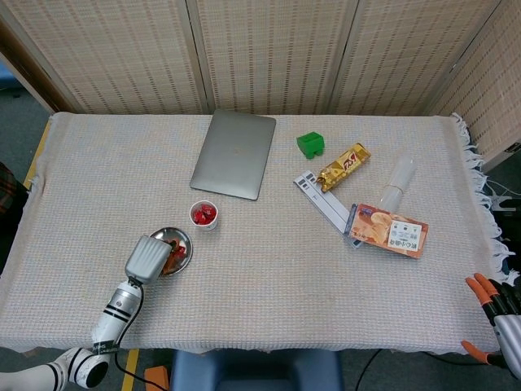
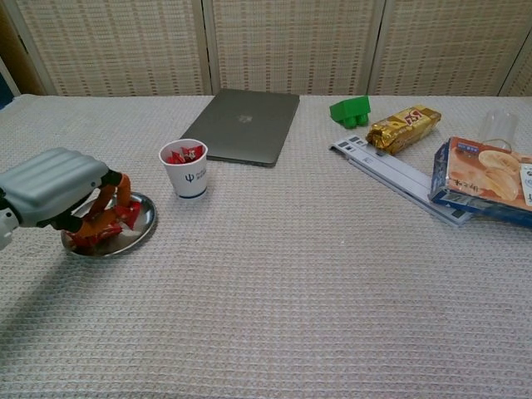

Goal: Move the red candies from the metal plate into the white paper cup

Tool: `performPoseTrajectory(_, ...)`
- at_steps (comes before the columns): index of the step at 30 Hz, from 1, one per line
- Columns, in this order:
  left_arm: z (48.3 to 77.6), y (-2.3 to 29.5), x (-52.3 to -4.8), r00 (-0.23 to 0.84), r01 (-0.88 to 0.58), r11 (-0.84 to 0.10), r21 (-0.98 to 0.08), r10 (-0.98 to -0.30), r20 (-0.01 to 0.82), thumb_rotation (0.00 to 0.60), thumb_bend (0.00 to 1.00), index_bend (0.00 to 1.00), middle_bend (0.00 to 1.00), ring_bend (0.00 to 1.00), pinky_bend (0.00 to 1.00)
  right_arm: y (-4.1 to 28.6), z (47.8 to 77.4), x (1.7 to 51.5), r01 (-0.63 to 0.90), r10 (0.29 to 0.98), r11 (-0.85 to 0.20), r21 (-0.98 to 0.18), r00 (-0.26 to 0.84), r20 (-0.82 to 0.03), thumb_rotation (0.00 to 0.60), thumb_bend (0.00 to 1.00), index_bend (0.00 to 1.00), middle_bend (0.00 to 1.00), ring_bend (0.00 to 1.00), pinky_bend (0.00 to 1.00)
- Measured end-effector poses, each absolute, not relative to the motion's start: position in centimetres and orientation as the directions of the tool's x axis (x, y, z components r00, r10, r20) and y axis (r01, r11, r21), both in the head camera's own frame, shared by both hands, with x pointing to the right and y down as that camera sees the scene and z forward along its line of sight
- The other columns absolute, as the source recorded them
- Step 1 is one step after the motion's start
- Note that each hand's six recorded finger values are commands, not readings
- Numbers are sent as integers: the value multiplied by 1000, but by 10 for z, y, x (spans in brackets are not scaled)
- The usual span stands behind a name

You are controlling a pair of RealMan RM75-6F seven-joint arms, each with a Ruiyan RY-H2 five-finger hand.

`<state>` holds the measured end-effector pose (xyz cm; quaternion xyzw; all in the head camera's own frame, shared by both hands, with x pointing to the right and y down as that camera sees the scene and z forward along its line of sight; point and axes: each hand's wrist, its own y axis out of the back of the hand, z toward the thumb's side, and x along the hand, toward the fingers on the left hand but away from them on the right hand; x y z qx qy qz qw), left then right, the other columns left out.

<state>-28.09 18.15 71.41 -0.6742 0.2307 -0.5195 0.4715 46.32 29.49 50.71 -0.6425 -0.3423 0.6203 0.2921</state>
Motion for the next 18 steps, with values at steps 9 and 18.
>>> performPoseTrajectory(9, 684, 149, -265, 360, 94, -390, -916, -844, 397, 600, 596, 781, 803, 759, 1000, 293, 509, 465, 79, 801, -596, -799, -14, -599, 600, 62, 0, 0, 0, 0)
performPoseTrajectory(18, 668, 108, -215, 409, 66, -335, -940, -850, 331, 600, 594, 781, 803, 759, 1000, 290, 511, 469, 82, 797, -599, -797, -33, -603, 600, 62, 0, 0, 0, 0)
